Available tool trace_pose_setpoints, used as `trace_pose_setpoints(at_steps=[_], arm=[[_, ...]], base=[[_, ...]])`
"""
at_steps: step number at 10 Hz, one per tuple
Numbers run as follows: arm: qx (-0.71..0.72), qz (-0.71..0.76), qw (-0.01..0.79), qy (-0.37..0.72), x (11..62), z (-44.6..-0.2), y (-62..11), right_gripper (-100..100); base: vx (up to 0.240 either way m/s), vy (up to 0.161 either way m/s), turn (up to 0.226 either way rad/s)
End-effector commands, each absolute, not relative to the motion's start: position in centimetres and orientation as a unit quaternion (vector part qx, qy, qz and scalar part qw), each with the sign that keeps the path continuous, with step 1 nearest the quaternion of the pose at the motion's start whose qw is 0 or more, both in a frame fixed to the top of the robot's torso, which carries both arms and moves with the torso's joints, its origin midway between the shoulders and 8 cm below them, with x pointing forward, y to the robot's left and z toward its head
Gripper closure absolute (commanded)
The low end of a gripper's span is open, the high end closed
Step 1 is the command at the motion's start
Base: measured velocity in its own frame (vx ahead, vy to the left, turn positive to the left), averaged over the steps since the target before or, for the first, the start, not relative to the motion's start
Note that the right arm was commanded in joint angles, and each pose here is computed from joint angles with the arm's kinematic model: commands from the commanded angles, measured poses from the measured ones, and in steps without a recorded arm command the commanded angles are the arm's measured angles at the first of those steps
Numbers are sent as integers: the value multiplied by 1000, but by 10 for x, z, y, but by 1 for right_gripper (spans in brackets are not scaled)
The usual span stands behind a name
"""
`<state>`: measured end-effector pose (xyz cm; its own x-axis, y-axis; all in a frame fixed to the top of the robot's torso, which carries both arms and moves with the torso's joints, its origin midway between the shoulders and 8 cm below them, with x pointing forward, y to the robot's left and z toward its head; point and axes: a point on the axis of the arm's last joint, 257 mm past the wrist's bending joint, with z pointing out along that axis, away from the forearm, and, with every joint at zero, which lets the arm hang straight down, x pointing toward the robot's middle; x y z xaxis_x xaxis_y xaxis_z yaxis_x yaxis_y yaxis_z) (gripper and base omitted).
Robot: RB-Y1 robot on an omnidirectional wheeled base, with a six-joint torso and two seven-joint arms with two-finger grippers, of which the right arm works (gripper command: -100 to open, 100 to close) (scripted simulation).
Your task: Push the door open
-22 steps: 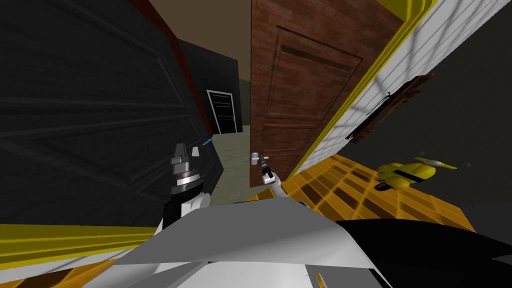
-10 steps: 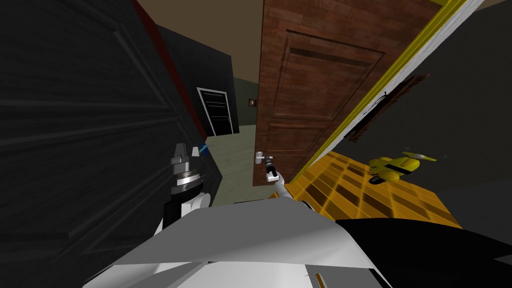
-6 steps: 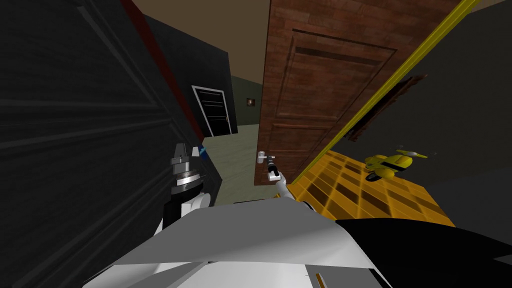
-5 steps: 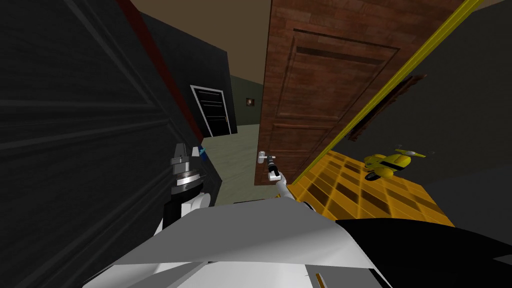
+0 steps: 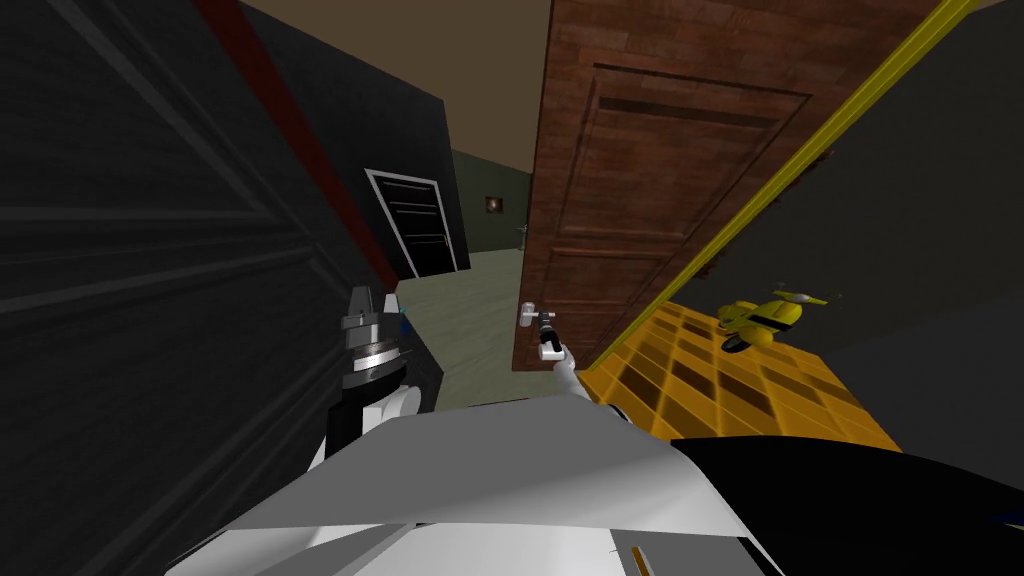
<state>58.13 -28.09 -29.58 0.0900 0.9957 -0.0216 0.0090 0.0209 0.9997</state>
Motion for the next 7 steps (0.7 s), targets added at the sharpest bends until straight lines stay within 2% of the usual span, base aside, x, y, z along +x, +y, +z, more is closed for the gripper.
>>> trace_pose_setpoints(at_steps=[1, 3, 5, 7], arm=[[522, 469, 531, 476, 583, -291, -287, 100], [529, 467, 532, 469, 582, -292, -292, 100], [530, 459, 538, 468, 580, -293, -302, 100], [532, 453, 545, 464, 580, -291, -308, 100]], base=[[148, 133, -85], [140, 92, -68], [92, 34, -62], [205, 69, -96]])
